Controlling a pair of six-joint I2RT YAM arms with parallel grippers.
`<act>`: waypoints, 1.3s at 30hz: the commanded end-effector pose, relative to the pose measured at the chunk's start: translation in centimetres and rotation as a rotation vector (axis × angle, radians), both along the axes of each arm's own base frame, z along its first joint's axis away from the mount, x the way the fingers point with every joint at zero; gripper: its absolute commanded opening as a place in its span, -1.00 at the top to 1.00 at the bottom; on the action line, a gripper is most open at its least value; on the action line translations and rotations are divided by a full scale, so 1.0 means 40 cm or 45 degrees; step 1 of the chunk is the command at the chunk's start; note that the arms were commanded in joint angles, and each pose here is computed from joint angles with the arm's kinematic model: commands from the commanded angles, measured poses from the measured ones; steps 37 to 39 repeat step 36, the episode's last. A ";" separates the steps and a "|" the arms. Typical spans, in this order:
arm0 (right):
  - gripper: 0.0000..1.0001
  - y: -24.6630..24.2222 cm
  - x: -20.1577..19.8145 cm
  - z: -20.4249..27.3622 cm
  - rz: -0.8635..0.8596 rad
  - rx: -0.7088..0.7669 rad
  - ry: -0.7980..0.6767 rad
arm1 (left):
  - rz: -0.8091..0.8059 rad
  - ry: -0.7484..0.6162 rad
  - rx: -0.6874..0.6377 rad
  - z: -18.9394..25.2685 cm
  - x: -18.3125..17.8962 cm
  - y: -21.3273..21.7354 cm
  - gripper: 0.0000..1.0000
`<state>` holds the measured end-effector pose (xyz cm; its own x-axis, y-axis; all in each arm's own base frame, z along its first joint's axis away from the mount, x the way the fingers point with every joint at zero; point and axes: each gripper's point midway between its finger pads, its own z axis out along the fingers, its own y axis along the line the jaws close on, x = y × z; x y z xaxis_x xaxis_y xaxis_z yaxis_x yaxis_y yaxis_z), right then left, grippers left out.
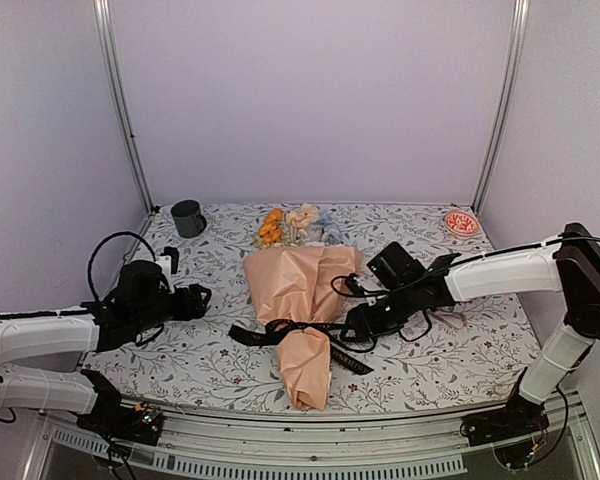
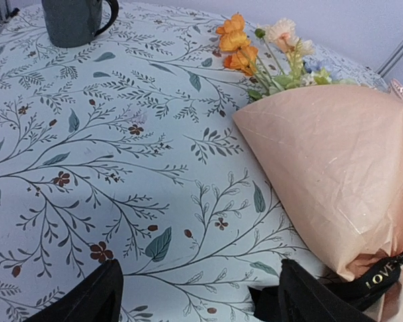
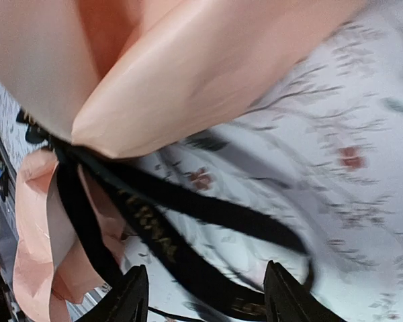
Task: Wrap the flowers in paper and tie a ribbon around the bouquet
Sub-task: Adjust the tied bouquet at the center of the board, then reset both arms
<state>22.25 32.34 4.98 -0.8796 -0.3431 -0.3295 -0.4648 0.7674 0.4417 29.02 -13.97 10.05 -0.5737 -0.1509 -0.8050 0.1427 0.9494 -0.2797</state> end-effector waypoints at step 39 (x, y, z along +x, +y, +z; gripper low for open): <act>-0.98 -0.906 0.391 0.317 -1.315 0.006 -1.105 | 0.669 -0.428 0.406 0.106 0.176 0.436 -0.98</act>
